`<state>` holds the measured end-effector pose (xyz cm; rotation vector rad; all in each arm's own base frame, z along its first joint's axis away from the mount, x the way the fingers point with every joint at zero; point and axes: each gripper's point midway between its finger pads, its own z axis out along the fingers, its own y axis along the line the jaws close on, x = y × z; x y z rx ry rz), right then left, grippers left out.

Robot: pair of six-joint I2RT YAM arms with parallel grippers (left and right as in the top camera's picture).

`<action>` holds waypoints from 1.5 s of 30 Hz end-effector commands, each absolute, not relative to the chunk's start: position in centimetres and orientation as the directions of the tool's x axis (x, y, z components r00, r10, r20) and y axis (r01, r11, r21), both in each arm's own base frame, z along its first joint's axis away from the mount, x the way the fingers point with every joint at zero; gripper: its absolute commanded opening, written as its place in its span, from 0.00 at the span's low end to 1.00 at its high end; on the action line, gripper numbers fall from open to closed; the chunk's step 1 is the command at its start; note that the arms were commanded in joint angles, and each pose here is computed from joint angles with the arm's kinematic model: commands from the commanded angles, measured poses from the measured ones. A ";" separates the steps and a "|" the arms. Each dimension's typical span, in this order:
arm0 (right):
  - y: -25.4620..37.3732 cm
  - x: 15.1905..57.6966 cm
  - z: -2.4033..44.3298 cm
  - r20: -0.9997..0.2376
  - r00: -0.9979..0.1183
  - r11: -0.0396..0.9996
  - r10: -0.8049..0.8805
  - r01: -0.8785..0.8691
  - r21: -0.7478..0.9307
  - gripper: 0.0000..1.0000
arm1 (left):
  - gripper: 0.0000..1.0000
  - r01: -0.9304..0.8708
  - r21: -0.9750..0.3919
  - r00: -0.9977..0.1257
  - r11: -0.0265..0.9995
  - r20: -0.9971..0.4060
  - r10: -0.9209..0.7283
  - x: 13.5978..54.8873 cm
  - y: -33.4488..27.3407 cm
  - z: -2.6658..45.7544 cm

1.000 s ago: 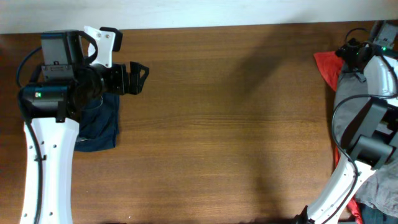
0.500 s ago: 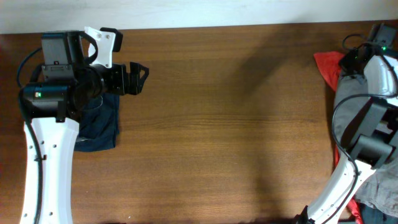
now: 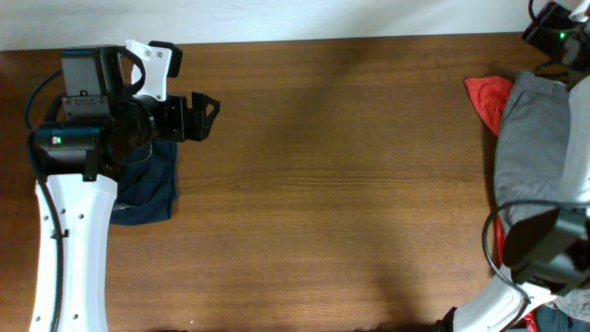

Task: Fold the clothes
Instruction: 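Reach the right gripper to the grey shorts on the right pile and grasp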

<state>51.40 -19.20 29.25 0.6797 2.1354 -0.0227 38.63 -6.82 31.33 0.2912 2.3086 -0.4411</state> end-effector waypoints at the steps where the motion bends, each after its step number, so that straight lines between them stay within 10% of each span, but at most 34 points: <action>1: -21.5 52.4 19.2 -0.627 -0.543 0.778 0.558 0.604 0.170 0.74 | 0.94 0.361 -0.217 -0.672 0.907 -0.735 0.092 38.8 -7.1 32.0; 21: -26.1 54.8 6.7 -0.597 -0.506 0.674 0.622 0.734 0.081 0.78 | 0.94 0.345 -0.206 -0.679 0.916 -0.728 0.092 38.8 -6.8 31.7; 28: -28.4 52.6 6.2 -0.610 -0.502 0.609 0.613 0.792 -0.041 0.63 | 0.94 0.345 -0.206 -0.679 0.916 -0.728 0.092 38.8 -6.8 31.7; 30: -28.9 51.7 6.2 -0.610 -0.510 0.586 0.607 0.806 -0.090 0.43 | 0.94 0.345 -0.206 -0.679 0.916 -0.728 0.092 38.8 -6.8 31.7; 33: -28.9 51.0 7.6 -0.609 -0.520 0.583 0.599 0.804 -0.113 0.06 | 0.94 0.345 -0.206 -0.679 0.916 -0.728 0.092 38.8 -6.8 31.7; 40: -26.4 50.9 16.7 -0.681 -0.515 0.648 0.520 0.757 -0.077 0.04 | 0.94 0.345 -0.206 -0.679 0.916 -0.728 0.092 38.8 -6.8 31.7; 45: -17.5 52.1 26.5 -0.745 -0.582 0.890 0.326 0.455 0.034 0.04 | 0.94 0.337 -0.196 -0.678 0.921 -0.729 0.093 38.9 -6.5 31.8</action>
